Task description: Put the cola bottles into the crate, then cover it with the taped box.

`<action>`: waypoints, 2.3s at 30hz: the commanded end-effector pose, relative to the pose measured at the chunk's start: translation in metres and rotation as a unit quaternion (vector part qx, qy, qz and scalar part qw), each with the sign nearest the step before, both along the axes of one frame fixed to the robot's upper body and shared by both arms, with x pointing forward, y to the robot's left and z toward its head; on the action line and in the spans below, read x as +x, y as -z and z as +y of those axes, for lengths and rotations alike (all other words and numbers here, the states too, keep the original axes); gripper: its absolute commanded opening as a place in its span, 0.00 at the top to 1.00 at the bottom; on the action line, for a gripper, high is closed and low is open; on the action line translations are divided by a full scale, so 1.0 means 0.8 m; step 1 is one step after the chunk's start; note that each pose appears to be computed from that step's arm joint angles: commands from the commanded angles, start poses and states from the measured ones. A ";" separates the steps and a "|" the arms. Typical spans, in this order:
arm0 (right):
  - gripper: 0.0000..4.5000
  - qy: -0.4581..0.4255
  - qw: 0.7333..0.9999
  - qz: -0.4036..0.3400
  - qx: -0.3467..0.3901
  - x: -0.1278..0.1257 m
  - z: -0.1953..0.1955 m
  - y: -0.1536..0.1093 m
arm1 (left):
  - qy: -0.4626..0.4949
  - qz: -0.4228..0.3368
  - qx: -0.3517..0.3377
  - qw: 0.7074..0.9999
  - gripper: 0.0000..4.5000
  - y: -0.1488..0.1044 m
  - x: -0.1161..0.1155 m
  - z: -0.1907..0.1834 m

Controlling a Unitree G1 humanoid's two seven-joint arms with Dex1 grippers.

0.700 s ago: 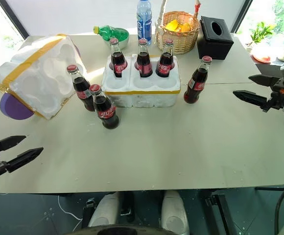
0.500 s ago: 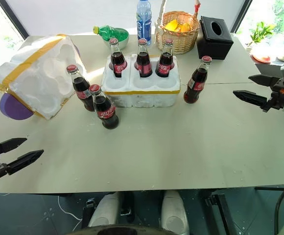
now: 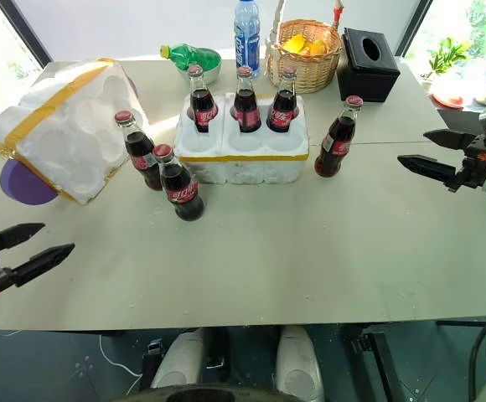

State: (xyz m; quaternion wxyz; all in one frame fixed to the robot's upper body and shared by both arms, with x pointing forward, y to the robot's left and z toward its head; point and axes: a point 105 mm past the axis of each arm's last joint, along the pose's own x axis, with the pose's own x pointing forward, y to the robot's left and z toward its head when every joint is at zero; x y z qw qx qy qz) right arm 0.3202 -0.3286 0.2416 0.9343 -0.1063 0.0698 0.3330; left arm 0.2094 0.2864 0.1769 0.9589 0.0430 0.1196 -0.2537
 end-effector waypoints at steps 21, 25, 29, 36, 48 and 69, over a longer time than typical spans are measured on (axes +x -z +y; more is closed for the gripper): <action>0.00 -0.301 0.953 0.006 0.040 -0.126 0.187 -0.078 | 0.105 -0.073 -0.002 0.992 0.01 -0.018 0.198 -0.088; 0.00 -0.303 0.952 -0.002 0.049 -0.124 0.196 -0.079 | 0.113 -0.073 0.005 0.991 0.01 -0.010 0.218 -0.101; 0.00 -0.297 0.952 -0.015 0.073 -0.117 0.202 -0.084 | 0.124 -0.075 -0.002 0.989 0.06 -0.004 0.229 -0.116; 0.00 -0.282 0.956 -0.022 0.082 -0.112 0.203 -0.088 | 0.143 -0.096 -0.012 0.985 0.38 -0.025 0.218 -0.110; 0.00 -0.239 0.966 -0.036 0.087 -0.109 0.194 -0.088 | 0.264 -0.160 -0.096 0.946 0.38 -0.163 0.220 -0.158; 0.00 -0.112 0.987 -0.052 0.104 -0.120 0.171 -0.073 | 0.367 -0.119 -0.012 0.923 0.27 -0.090 0.267 -0.320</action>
